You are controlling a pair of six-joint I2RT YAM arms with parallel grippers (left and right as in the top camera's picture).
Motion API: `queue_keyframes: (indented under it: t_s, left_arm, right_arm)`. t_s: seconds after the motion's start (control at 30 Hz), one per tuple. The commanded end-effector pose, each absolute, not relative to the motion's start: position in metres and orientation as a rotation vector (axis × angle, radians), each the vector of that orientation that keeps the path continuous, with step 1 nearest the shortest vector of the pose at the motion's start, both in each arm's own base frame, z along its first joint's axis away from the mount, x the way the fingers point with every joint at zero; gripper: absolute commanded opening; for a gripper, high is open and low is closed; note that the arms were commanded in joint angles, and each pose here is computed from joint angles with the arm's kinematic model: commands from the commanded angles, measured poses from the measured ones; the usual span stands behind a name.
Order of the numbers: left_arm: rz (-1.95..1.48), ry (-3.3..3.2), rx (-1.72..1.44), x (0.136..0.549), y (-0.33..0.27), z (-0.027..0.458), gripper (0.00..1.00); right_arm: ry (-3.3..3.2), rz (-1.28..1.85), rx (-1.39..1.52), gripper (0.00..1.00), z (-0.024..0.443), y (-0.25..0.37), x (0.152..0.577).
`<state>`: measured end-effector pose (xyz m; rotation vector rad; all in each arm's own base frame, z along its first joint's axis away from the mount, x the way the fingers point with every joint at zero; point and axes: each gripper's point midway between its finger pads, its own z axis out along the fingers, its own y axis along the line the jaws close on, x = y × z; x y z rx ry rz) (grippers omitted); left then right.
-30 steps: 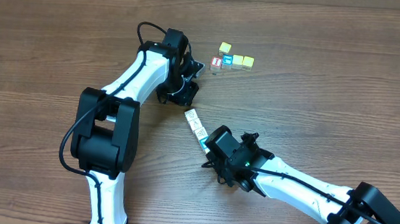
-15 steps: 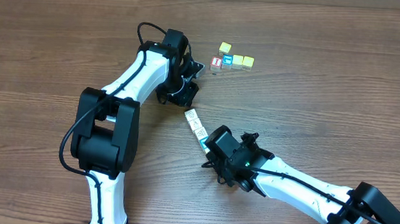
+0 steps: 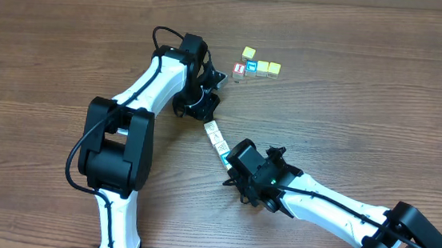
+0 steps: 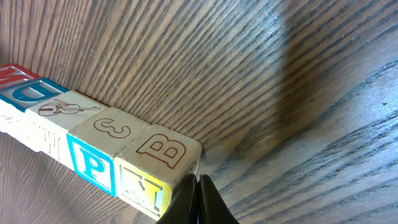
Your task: Flip 5 blocks
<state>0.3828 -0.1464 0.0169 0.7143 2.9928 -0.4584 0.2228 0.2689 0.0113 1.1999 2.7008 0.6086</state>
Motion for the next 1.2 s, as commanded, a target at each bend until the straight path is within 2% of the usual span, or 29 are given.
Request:
queue_keyframes:
  t_s: [0.0,0.5,1.03,1.17]
  left_arm:
    - [-0.515,2.974,0.79,0.378,-0.154,0.015,0.04]
    - [-0.527,2.953,0.853,0.376,-0.155,0.015,0.04]
    - [-0.523,2.925,0.836,0.384,-0.157,0.016,0.04]
    - [-0.523,2.924,0.836,0.384,-0.157,0.016,0.04]
  right_arm:
    - [2.691,0.612,1.2,0.04,0.011,0.27,0.223]
    - [2.692,0.648,1.209,0.04,0.013,0.275,0.224]
    - [2.64,0.742,1.557,0.04,0.015,0.288,0.215]
    - [2.598,0.747,1.656,0.06,0.015,0.288,0.215]
